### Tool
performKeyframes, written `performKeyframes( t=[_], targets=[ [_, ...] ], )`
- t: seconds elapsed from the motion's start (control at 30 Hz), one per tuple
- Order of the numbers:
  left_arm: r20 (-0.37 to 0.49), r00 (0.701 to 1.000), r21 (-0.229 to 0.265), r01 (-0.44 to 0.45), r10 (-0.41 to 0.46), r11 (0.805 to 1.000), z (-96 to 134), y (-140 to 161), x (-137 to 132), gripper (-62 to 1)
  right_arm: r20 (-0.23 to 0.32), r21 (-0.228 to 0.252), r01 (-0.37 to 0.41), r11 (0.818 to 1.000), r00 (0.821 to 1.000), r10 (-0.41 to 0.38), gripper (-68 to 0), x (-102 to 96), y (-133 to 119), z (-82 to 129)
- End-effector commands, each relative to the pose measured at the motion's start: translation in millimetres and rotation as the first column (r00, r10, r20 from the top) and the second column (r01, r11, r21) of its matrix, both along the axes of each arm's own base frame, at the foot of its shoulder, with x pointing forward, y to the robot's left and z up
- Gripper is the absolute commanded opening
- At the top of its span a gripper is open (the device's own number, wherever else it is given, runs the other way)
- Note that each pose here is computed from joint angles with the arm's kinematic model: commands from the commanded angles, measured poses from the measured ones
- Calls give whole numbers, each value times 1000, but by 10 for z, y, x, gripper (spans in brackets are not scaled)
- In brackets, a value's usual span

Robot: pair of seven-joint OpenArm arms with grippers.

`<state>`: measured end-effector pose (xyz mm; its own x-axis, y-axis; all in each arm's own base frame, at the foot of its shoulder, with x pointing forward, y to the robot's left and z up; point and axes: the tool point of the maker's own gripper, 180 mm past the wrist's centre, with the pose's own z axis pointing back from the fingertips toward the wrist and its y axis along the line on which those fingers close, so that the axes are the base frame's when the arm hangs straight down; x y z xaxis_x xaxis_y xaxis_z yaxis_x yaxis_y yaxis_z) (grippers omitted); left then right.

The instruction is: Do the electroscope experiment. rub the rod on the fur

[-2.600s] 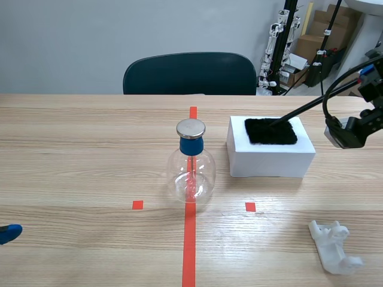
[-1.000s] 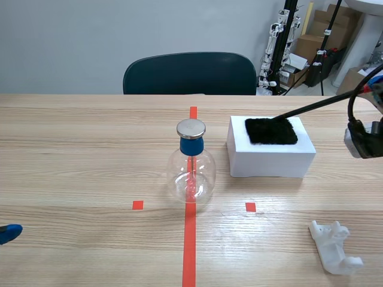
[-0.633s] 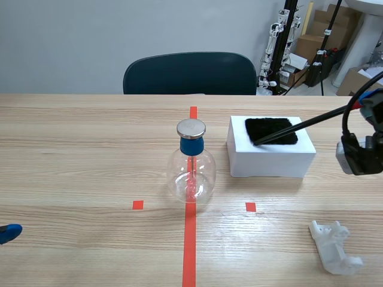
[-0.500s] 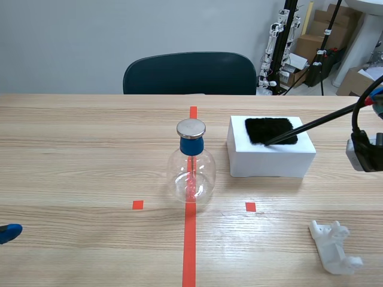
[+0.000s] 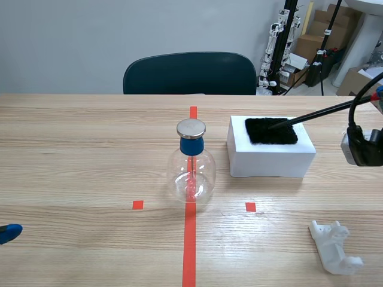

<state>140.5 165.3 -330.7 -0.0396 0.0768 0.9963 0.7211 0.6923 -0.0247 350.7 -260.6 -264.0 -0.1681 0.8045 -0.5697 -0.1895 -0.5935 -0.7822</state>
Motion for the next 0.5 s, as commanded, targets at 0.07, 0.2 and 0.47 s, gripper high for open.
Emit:
performKeyframes(
  t=[0.07, 0.2, 0.47],
  targets=[
    [37, 999, -17, -3, 4, 1000, 94, 22, 41, 14, 9, -22, -83, 996, 997, 83, -651, 35, 141, 67],
    [37, 999, -17, -3, 4, 1000, 94, 22, 41, 14, 36, -16, -20, 1000, 999, 20, -651, 54, 20, 110],
    [37, 999, -17, -3, 4, 1000, 94, 22, 41, 14, -22, -116, -78, 990, 997, 76, -651, 19, -68, -41]
  ],
)
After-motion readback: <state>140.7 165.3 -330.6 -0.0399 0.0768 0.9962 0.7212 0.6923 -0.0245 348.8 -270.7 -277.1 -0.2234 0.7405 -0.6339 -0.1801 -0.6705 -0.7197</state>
